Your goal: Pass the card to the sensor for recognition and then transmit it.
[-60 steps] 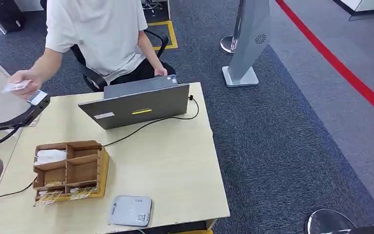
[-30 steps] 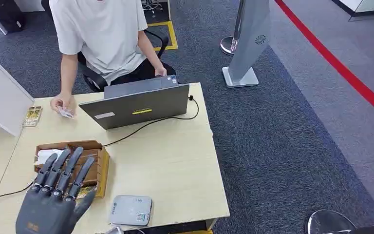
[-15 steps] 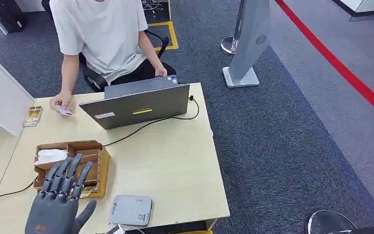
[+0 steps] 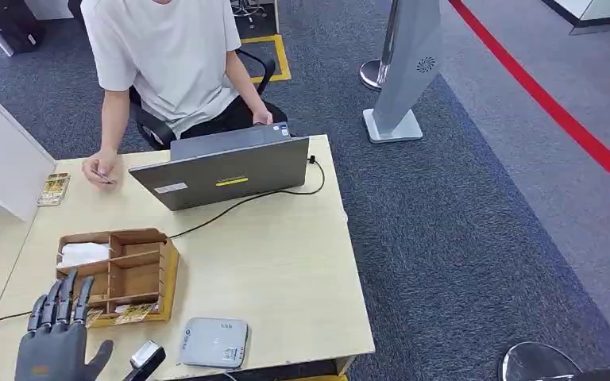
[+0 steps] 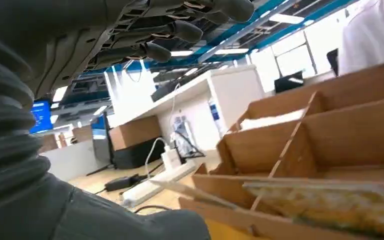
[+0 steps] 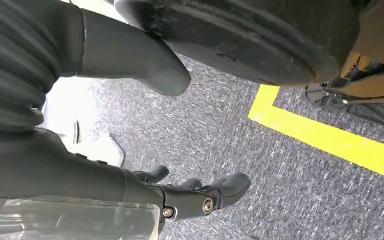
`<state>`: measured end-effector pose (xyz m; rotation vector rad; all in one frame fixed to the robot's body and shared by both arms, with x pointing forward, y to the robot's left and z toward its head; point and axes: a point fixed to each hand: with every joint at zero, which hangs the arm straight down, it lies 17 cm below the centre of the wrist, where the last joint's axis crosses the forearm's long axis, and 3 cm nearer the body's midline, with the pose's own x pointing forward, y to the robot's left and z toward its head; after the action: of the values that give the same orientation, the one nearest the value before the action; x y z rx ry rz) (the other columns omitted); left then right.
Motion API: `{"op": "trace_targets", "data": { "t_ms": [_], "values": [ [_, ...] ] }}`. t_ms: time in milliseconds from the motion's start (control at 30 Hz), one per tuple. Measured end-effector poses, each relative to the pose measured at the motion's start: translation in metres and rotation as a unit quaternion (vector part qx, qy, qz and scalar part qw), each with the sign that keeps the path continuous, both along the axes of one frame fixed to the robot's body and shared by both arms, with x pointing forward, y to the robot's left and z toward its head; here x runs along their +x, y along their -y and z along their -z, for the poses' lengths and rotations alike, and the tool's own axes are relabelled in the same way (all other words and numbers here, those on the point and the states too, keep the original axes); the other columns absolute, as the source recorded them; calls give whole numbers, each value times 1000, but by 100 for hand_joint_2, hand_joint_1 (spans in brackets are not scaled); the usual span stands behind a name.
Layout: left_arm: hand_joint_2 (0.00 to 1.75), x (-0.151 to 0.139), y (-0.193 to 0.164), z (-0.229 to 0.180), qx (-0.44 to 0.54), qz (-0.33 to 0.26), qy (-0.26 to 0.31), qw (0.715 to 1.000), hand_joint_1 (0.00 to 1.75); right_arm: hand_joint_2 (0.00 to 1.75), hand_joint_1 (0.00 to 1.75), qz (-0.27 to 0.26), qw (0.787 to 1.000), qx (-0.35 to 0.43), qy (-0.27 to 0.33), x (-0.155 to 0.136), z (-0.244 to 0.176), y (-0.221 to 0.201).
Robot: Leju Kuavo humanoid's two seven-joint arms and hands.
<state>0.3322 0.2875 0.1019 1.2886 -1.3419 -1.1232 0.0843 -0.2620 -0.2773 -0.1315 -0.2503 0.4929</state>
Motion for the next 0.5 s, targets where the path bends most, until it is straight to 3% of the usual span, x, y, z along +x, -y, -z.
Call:
{"op": "trace_targets", "data": {
  "t_ms": [500],
  "values": [
    [175, 2, -39, 27, 5, -59, -20, 998, 0, 175, 0, -22, 1000, 6, 0, 1, 0, -4]
  ]
}}
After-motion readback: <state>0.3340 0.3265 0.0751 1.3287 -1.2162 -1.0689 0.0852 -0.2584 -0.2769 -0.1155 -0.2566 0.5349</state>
